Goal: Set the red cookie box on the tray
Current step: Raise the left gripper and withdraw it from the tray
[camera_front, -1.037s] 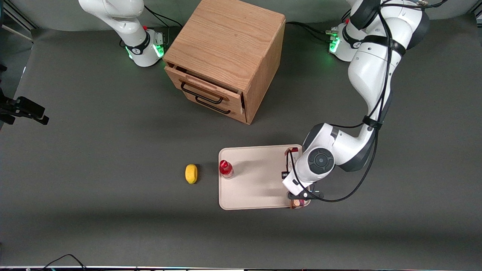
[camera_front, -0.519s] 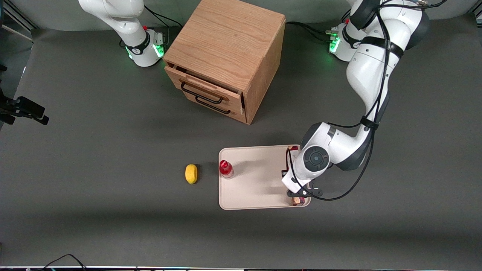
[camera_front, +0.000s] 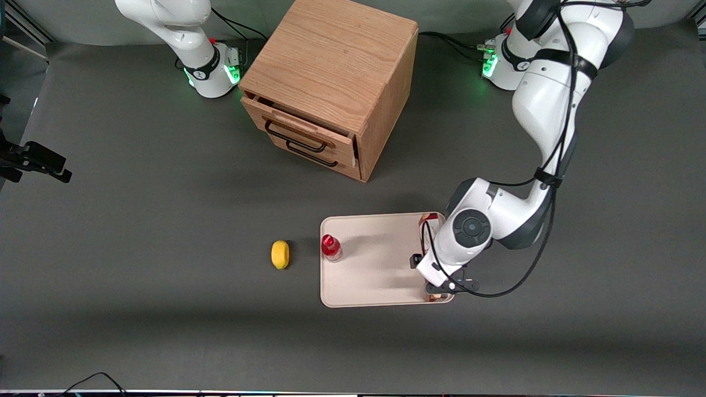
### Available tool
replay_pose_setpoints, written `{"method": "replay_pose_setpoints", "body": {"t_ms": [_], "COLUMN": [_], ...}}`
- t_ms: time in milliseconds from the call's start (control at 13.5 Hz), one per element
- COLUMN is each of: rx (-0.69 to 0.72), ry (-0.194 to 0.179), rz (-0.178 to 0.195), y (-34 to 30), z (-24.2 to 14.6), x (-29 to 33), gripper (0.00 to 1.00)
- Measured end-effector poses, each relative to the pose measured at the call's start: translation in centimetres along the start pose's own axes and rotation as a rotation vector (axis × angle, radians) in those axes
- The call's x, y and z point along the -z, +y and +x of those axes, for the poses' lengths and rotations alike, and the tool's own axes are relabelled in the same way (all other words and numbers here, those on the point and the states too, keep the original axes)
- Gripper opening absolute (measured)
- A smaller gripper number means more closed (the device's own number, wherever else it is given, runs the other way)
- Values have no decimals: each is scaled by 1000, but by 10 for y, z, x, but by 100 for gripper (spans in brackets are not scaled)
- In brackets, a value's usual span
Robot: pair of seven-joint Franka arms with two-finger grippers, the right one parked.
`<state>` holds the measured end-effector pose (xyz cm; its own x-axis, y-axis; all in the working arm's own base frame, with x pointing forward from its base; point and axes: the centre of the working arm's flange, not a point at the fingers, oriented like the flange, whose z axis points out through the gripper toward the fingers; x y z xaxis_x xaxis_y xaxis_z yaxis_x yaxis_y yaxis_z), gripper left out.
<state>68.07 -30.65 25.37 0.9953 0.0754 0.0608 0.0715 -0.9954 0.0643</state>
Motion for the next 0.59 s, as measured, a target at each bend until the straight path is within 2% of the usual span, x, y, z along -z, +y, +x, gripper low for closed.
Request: {"method": "replay_pose_setpoints", "body": {"t_ms": [148, 296, 370, 444, 593], "rx": [56, 102, 103, 95, 63], "ry": [24, 31, 28, 17, -22], "rz": [-56, -112, -114, -99, -46], "y": [-9, -25, -39, -58, -104], "z": [11, 20, 21, 21, 15], "x": [42, 95, 122, 149, 201], "gripper": [100, 100, 100, 100, 100]}}
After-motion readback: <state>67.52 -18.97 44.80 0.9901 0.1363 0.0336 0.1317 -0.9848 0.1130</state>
